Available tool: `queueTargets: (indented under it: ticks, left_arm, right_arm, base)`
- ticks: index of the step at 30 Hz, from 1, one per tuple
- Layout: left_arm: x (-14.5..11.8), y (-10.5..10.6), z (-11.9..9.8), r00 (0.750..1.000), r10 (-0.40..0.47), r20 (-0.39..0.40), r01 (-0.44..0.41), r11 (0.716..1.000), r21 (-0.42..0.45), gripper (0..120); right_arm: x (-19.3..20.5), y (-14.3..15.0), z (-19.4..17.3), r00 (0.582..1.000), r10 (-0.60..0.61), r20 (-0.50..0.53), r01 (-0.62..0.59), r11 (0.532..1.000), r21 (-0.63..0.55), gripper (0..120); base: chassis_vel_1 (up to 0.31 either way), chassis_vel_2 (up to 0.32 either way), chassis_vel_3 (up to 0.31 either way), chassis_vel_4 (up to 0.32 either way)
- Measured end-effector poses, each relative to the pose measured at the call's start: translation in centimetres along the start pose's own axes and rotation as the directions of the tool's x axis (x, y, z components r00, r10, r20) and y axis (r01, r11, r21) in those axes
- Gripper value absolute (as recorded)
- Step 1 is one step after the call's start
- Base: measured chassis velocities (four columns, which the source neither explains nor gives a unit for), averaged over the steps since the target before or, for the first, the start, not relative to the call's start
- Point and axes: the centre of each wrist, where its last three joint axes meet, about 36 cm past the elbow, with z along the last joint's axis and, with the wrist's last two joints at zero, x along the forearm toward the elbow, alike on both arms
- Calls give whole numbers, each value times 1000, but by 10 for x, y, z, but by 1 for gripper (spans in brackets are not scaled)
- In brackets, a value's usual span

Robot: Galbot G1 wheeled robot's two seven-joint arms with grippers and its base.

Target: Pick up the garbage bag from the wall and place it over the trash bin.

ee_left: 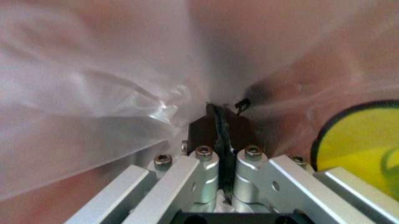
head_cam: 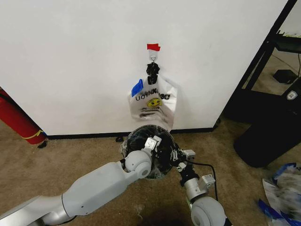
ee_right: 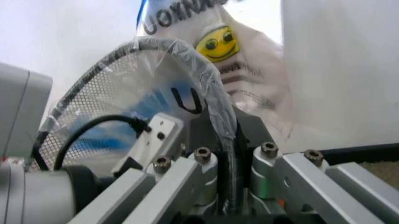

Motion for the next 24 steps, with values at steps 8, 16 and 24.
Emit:
queueTargets:
  ticks: [8,16,24]
  left_arm:
    - [17,4,2,1000,18,12,-18,1000,14,0]
    - [54,19,-7,997,55,45,-56,998,28,0]
    - [44,19,3,993,15,120,-25,996,82,0]
  right_arm:
    - [-1,-2,0,1000,12,-5,-12,1000,-13,2]
    - [-2,-8,0,1000,24,-8,-24,1000,-3,2]
    - [-3,-4,0,1000,20,-6,-20,1000,-14,2]
  base:
    - [0,0,0,0]
    - [0,0,0,0]
    - [0,0,0,0]
